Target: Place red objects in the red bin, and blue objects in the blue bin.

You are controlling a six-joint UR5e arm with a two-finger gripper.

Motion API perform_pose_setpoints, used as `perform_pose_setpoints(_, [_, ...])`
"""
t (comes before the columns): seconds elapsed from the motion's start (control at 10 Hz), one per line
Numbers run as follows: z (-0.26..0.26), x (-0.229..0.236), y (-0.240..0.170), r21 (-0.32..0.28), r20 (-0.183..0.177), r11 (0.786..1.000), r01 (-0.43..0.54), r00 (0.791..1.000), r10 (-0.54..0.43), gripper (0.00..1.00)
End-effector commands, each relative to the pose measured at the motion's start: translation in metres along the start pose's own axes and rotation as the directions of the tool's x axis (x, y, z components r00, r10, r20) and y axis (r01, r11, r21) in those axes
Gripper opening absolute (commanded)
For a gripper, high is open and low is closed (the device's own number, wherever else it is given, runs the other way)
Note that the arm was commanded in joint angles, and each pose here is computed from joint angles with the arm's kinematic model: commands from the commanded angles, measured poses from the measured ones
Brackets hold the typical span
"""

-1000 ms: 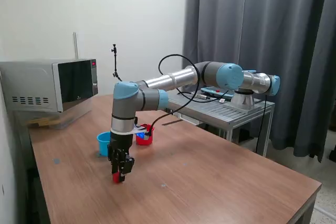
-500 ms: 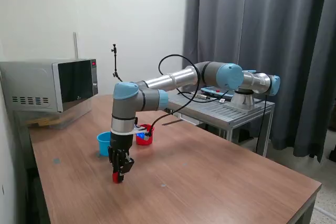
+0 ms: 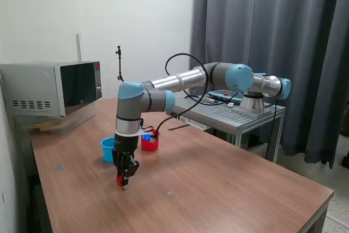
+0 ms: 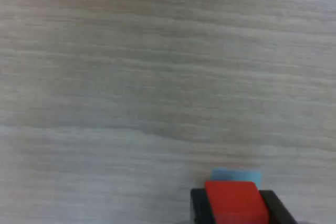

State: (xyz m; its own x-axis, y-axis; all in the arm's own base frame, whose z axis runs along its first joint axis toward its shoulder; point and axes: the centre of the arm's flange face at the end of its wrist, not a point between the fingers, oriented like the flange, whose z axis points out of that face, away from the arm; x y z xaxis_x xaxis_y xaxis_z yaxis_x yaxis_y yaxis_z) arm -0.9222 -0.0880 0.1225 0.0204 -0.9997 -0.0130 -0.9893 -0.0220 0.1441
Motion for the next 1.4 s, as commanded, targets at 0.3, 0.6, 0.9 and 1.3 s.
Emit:
perform_pose_setpoints(0.3, [-0.07,0.009,0.001,0.008,0.0,1.0,0.008,1.0,-0.008,0.0])
perform_pose_setpoints(0.6, [-0.099,0.012,-0.004,0.027,-0.002,1.0,0.009,1.0,-0.009,0.0])
perform_pose_setpoints(0.9, [-0.112,0.018,-0.014,0.075,-0.001,0.997,-0.007,1.0,0.007,0.0])
perform_pose_setpoints(1.3, [-0.144,0.005,-0.03,0.096,0.005,0.994,-0.044,0.999,0.044,0.0])
